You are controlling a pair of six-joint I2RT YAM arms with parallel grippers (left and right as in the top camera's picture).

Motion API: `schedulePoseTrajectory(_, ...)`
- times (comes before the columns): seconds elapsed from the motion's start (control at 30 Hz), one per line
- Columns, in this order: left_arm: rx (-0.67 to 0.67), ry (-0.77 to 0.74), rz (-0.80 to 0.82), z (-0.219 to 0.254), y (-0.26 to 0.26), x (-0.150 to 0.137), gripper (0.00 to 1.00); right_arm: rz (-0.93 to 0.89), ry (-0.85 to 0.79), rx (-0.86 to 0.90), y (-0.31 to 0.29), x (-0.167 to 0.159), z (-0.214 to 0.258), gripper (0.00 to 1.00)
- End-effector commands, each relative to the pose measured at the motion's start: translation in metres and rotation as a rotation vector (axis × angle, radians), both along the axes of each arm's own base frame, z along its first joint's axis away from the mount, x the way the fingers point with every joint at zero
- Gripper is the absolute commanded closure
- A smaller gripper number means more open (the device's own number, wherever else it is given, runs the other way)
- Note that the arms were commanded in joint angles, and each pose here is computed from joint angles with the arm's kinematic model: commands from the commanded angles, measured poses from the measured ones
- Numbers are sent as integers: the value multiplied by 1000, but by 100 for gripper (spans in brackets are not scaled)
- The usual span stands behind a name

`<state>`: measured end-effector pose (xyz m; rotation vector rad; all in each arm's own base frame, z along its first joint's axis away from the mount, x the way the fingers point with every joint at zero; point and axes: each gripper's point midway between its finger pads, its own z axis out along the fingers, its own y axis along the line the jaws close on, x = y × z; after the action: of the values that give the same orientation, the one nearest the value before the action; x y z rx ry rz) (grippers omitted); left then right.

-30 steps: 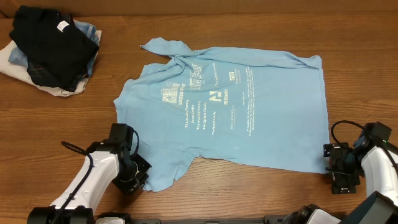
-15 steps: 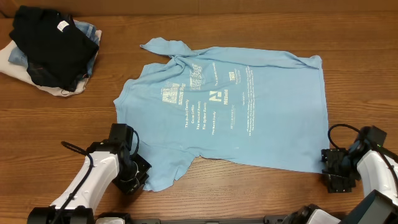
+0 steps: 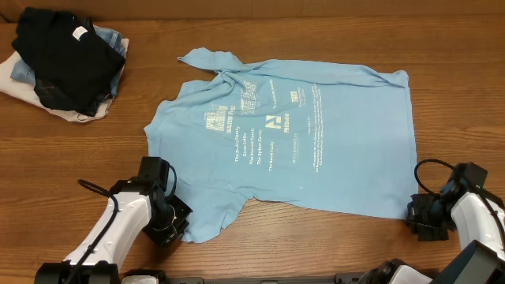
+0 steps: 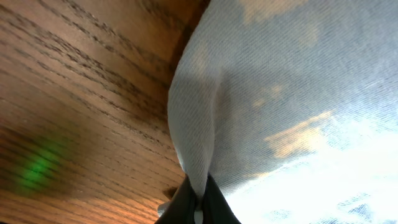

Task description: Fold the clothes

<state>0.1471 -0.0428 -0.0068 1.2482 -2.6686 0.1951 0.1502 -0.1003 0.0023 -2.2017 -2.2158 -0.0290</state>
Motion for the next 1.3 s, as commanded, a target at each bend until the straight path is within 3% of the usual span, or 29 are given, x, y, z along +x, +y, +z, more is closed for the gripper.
schedulePoseTrajectory(0.0, -16, 35, -28, -8, -3, -13, 96, -14, 2, 2, 0, -2, -1, 91)
schedulePoseTrajectory(0.07, -42, 32, -42, -7, -7, -13, 96, -15, 2, 1, 0, -2, -1, 96)
schedulePoseTrajectory(0.27, -173, 32, -57, 0, -28, -14, 96, -19, 0, -1, -1, -1, 0, 96)
schedulePoseTrajectory(0.47, -178, 24, -65, 3, -28, -15, 96, -37, -7, -6, -5, 5, 9, 96)
schedulePoseTrajectory(0.87, -117, -39, -76, 30, -18, -16, 96, -43, 11, 5, -6, 6, 23, 96)
schedulePoseTrajectory(1.27, -11, -126, -61, 94, 1, -33, 96, -63, 18, -53, -7, -7, 46, 96)
